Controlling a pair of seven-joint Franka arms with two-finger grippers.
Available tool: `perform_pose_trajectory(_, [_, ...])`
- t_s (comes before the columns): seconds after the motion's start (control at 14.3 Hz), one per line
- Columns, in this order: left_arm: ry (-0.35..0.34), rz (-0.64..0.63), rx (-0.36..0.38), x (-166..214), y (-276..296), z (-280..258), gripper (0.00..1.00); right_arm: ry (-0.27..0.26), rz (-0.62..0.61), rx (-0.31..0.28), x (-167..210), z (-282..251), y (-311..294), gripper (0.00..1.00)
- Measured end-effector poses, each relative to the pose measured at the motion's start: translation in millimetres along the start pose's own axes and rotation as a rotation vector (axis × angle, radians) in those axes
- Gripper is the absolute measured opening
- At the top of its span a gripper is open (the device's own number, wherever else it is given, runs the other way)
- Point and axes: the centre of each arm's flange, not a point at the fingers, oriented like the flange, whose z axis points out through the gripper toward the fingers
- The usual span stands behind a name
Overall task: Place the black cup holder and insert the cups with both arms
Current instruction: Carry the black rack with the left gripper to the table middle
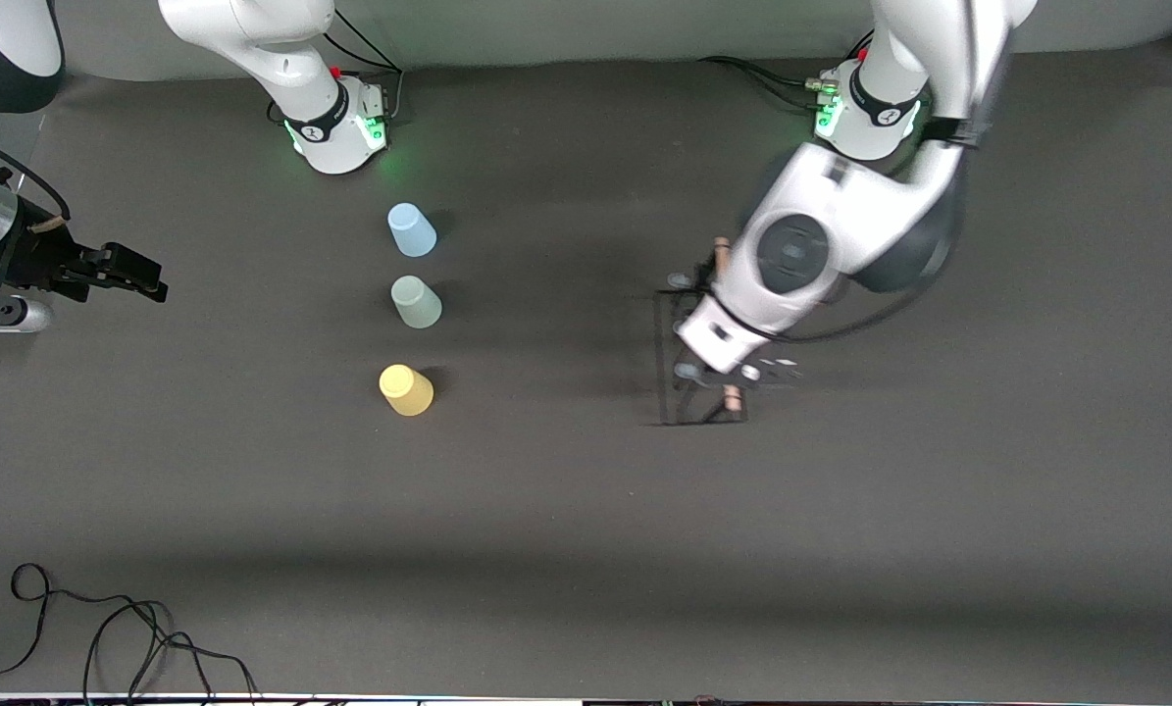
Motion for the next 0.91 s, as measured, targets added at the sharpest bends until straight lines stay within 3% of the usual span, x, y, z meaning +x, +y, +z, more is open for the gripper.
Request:
perform_pose_trajectory(0.42, [0.042, -0.043, -0.008, -60, 95, 33, 0.16, -0.002, 0.0, 0.0, 0, 0, 0, 1.0])
perform_pose_trajectory(0.91, [0.044, -0.05, -0.004, -68, 108, 48, 0.16, -0.003, 0.0, 0.0, 0, 0, 0, 1.0])
